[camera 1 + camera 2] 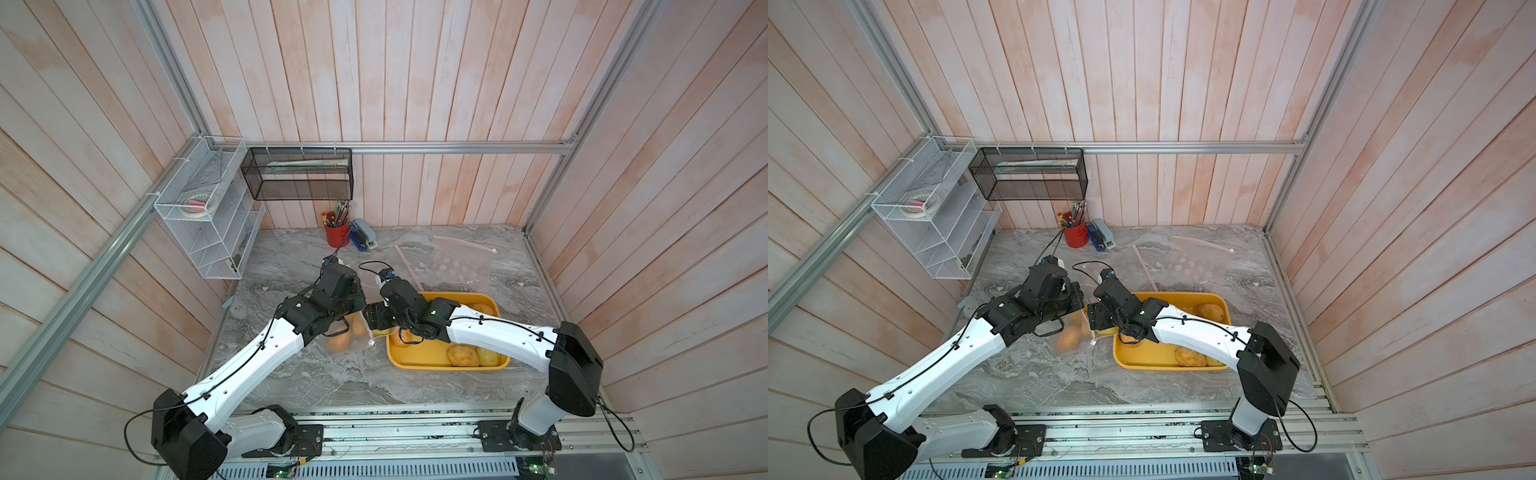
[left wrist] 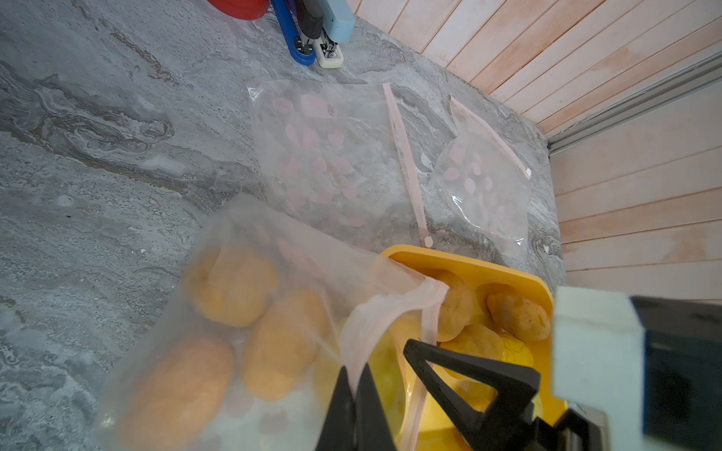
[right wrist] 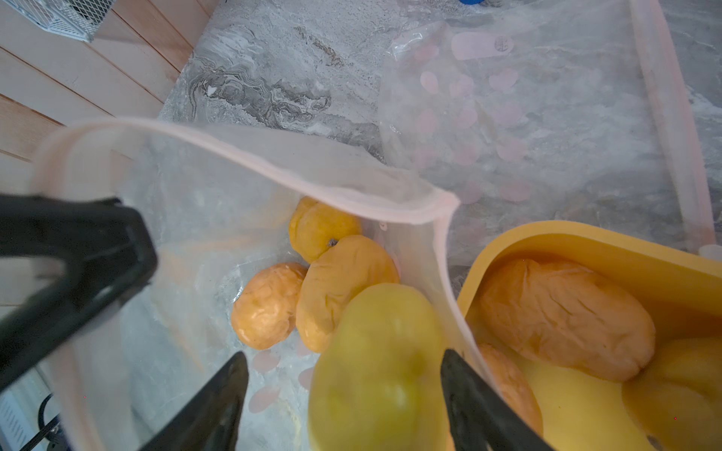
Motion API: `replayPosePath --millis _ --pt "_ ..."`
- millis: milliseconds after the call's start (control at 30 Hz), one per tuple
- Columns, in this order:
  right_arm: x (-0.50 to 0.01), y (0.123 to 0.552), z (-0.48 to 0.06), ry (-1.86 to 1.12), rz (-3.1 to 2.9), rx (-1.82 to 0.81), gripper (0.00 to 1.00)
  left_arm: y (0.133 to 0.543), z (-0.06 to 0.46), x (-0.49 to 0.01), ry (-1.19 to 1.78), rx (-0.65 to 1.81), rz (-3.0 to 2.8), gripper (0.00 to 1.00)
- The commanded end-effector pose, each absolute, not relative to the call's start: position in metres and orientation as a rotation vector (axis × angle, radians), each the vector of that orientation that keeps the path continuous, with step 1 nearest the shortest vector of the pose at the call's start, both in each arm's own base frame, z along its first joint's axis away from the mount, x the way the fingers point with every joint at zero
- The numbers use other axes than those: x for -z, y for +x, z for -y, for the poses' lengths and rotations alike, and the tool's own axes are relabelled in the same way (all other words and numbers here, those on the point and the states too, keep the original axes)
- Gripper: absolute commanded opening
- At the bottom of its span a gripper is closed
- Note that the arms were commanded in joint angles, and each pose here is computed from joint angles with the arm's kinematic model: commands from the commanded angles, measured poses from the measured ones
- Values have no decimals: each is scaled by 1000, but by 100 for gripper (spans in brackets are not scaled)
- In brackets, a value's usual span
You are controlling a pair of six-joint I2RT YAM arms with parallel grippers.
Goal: Put the potatoes into a zipper bag and zip it
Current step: Place the potato into the zipper food storage bag, then adjust the zipper food storage bag at the center of the board.
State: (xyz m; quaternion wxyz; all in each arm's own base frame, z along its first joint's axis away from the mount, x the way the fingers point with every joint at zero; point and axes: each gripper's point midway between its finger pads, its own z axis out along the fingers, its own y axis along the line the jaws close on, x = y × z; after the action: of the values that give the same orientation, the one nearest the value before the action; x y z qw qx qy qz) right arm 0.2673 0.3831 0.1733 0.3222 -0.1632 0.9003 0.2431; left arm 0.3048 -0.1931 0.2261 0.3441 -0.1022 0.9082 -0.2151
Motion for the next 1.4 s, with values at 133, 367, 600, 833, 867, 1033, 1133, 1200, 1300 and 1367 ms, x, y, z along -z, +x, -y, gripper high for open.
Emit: replayPosePath --millis 133,367,600,833,867,1033,1133,1200,1300,1367 --pt "-212 264 -352 -349 -2282 -623 75 303 190 -225 -270 564 -2360 0" --pt "-187 253 -310 -246 -2290 -614 68 303 189 -226 -275 563 -2359 0" --pt "-141 254 -305 -233 -2368 -736 56 302 187 -229 -278 564 -2348 0" --pt "-123 263 -320 -262 -2417 -761 48 301 185 -230 -281 564 -2344 0" --pt "-122 264 -321 -262 -2417 -763 48 301 186 -231 -281 567 -2341 0" --pt "-124 272 -320 -247 -2410 -777 41 301 187 -230 -277 571 -2348 0" --pt "-128 274 -321 -243 -2397 -807 37 302 186 -229 -279 566 -2349 0" --pt "-132 275 -322 -242 -2383 -824 36 302 187 -229 -276 572 -2351 0" --pt "-132 277 -326 -239 -2379 -836 36 301 187 -228 -276 572 -2352 0" --pt "-130 278 -330 -247 -2382 -856 35 301 187 -228 -278 570 -2350 0"
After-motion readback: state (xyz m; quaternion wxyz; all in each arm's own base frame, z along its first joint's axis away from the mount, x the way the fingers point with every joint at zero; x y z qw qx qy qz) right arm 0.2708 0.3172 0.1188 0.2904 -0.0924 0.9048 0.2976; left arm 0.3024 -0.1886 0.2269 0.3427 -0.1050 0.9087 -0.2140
